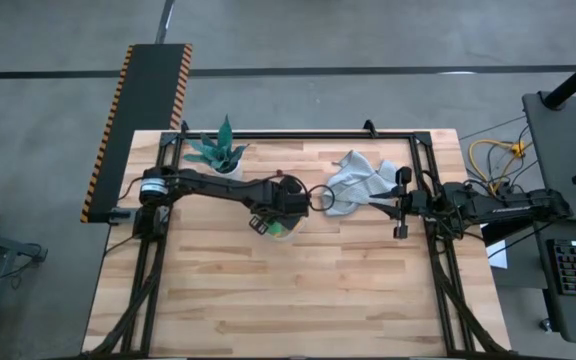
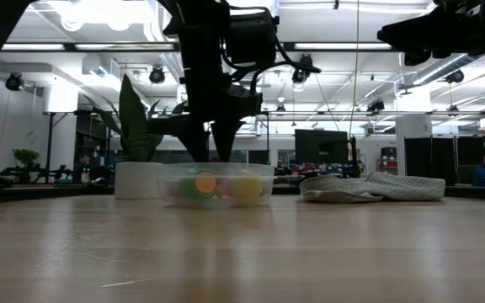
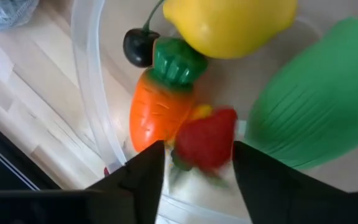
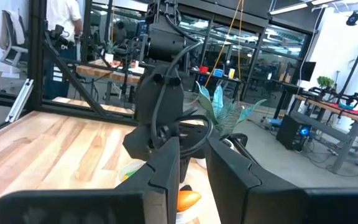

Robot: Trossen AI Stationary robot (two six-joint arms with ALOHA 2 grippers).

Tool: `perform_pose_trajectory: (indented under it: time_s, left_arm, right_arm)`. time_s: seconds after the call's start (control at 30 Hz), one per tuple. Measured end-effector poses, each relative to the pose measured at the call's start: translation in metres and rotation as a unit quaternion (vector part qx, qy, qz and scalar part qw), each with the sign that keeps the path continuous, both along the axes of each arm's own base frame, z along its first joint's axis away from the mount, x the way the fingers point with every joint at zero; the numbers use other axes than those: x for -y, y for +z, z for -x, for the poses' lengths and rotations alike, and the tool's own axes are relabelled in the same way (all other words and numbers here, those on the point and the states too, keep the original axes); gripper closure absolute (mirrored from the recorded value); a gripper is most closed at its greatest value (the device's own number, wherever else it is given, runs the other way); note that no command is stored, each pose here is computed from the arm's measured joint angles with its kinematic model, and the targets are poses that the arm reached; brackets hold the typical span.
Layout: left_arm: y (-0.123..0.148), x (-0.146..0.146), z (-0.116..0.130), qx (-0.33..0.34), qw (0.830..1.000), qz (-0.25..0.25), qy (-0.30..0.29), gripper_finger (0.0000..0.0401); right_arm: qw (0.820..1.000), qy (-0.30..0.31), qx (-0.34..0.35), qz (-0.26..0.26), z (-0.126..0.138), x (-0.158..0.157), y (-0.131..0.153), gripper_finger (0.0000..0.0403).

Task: Pick and placing Produce into tupperware
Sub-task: Put the red strawberry into the transparent bin, then put the red cherry into the transparent bin

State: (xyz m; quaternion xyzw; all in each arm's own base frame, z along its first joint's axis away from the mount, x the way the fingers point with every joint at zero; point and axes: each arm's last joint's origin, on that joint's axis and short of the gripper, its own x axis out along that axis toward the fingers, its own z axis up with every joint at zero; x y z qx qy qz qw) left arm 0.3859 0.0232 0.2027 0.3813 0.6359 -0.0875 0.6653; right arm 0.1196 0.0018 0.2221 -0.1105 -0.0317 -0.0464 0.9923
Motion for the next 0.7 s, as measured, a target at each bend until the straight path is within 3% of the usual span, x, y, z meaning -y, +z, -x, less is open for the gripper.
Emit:
perform_pose_trajectory:
  time_s: [0.17, 0.43, 0.7]
  left_arm:
    - [0.000, 0.000, 0.000, 0.000, 1.000, -0.004, 0.001, 0.0187]
    - [0.016, -0.008, -0.003, 0.002, 0.996, -0.086, -0.011, 0.0160]
    - [0.037, -0.065, -0.005, -0.011, 0.992, -0.117, -0.049, 0.0160]
  right_arm:
    - [1.000, 0.000, 0.000, 0.000, 0.000, 0.000, 0.000, 0.0332]
    - [1.000, 0.000, 0.000, 0.000, 0.000, 0.000, 0.000, 0.0332]
    - [1.000, 0.000, 0.000, 0.000, 0.000, 0.000, 0.000, 0.0332]
